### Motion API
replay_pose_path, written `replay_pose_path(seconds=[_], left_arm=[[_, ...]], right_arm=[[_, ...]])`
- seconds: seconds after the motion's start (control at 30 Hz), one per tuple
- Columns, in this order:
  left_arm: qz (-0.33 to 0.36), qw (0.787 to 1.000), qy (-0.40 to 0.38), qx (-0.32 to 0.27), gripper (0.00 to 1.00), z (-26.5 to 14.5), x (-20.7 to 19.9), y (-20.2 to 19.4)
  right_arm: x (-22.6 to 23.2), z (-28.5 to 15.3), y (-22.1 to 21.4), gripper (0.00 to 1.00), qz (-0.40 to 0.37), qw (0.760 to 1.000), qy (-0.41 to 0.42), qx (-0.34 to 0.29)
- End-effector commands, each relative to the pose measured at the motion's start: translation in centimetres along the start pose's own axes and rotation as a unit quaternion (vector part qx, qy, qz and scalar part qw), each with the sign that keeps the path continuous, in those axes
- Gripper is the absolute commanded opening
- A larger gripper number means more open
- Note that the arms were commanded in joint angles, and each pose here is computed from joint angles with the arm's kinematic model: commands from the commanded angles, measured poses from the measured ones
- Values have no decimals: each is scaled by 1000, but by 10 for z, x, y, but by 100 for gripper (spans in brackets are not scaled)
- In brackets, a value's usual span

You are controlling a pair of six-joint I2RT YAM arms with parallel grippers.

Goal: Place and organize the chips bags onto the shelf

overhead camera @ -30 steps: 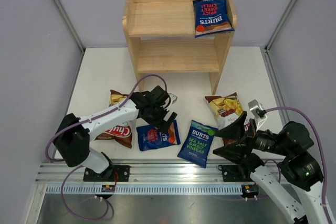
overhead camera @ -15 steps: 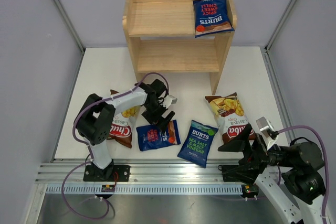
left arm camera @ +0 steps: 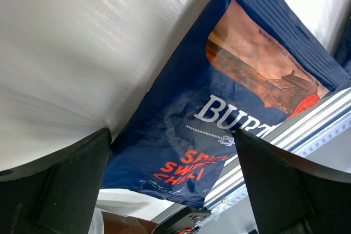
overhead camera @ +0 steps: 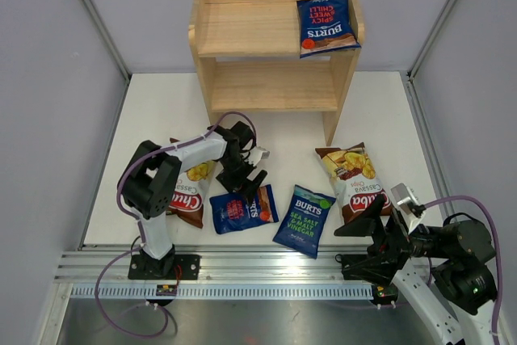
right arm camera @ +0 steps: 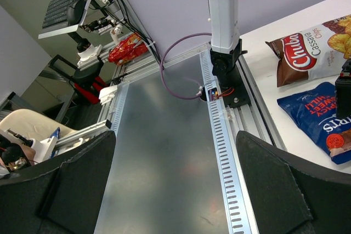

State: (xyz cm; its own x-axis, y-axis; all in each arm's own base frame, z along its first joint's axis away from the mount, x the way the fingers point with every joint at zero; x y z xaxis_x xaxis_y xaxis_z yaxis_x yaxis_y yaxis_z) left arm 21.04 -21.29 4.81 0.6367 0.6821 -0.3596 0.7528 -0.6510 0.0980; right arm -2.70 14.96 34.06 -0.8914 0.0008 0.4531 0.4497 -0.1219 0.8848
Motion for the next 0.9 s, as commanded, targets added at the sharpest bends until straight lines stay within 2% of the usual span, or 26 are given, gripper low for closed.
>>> replay_pose_path(seconds=[0.0, 0.27, 0.43, 0.6, 0.8, 0.87], left_arm=[[9, 1000, 0, -26, 99, -6, -4, 16], [32, 998, 28, -52, 99, -25, -4, 27], [21, 999, 20, -17, 98, -6, 1, 13], [4, 1000, 12, 7, 81, 7, 2, 5], [3, 1000, 7, -18, 64, -1, -5, 9], [-1, 1000, 10, -28, 56, -4, -6, 11]], right_arm=[[1, 2, 2, 99, -4, 1000, 12, 3], [-4, 6, 3, 100, 4, 1000, 11, 4], [-5, 7, 5, 99, 5, 1000, 12, 5], [-5, 7, 5, 99, 5, 1000, 12, 6], [-16, 10, 5, 100, 16, 1000, -6, 3], [-19, 11, 6, 99, 21, 1000, -14, 1]])
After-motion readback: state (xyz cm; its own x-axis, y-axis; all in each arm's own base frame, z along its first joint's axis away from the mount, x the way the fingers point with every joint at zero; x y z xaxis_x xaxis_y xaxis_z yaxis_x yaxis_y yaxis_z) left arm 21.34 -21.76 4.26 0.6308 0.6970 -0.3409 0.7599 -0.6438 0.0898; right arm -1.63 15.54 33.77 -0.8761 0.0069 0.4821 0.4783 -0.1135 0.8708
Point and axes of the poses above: each gripper's point midway between its finger pads, its own z axis out along the fingers, its own x axis along the line the jaws close on, y = z × x, the point moved 2 cm from there along -z, back along the fingers, and after that the axes turned 2 degrees about z, right-handed, at the moved point
